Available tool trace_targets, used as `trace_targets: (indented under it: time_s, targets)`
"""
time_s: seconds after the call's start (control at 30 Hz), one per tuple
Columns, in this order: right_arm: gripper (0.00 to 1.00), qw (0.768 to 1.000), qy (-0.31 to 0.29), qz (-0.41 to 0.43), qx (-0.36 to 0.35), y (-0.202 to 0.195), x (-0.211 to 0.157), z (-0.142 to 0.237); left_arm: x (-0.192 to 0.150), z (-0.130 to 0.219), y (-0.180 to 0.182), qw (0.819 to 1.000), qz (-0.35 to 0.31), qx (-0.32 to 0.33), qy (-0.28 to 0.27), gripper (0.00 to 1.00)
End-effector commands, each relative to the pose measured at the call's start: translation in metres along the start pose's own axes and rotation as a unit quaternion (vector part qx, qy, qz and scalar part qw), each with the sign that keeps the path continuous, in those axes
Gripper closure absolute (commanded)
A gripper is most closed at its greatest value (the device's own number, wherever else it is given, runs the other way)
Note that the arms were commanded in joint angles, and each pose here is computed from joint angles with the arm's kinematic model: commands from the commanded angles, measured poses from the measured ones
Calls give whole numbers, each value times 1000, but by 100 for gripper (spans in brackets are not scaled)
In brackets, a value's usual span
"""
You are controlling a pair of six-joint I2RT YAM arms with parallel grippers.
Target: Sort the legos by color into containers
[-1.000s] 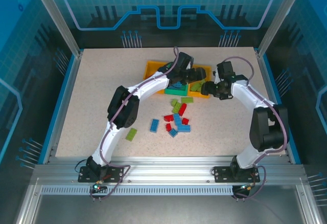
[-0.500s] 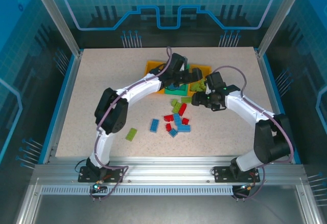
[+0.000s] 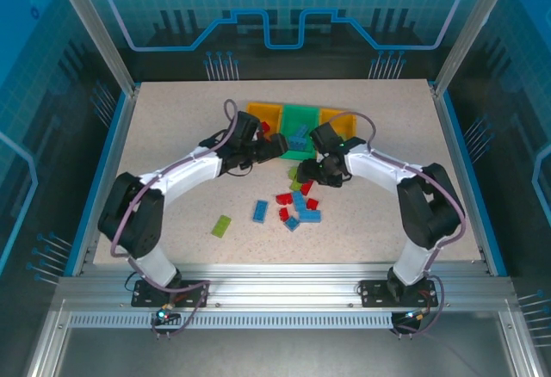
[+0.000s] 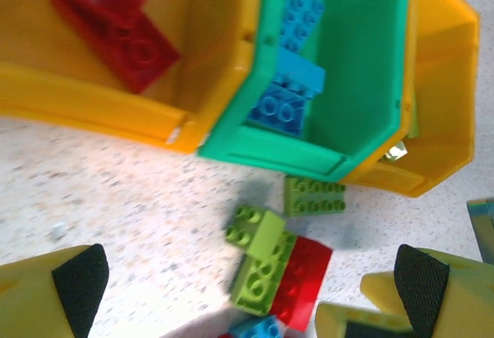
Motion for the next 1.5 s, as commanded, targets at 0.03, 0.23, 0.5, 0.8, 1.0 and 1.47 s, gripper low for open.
trace_targets:
  time_s: [0.03, 0.23, 0.5, 0.8, 1.0, 1.47]
  targets:
    - [29, 999, 33, -8, -32, 4, 0, -11, 5, 30, 23, 999, -4, 23, -36, 1]
    - [42, 996, 58, -6, -63, 2, 4, -24, 2, 55, 56, 997, 15, 45, -56, 1]
    - [68, 995, 61, -5, -75, 2, 8, -21, -4, 75, 90, 994, 33, 70, -72, 1]
    - [76, 1000, -11, 10, -22, 26, 31, 39, -11, 82, 115, 990, 42, 118, -69, 1]
    - [76, 995, -73, 24, 66, 61, 72, 73, -24, 78, 134, 981, 69, 179, -37, 1]
    - [77, 991, -68, 9, 119, 105, 169, 11, -53, 75, 140, 982, 42, 186, -2, 1]
Point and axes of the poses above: each hand's point on the last joint's axis, 136 mm out from that joint toward the fingers, its own z axis back along the fingers, its own y axis along the line the jaws close on, x = y × z, the point moved 8 cm from there along z, back along the fingers, and after that the axes turned 8 degrees about z, right-handed, at the moved point
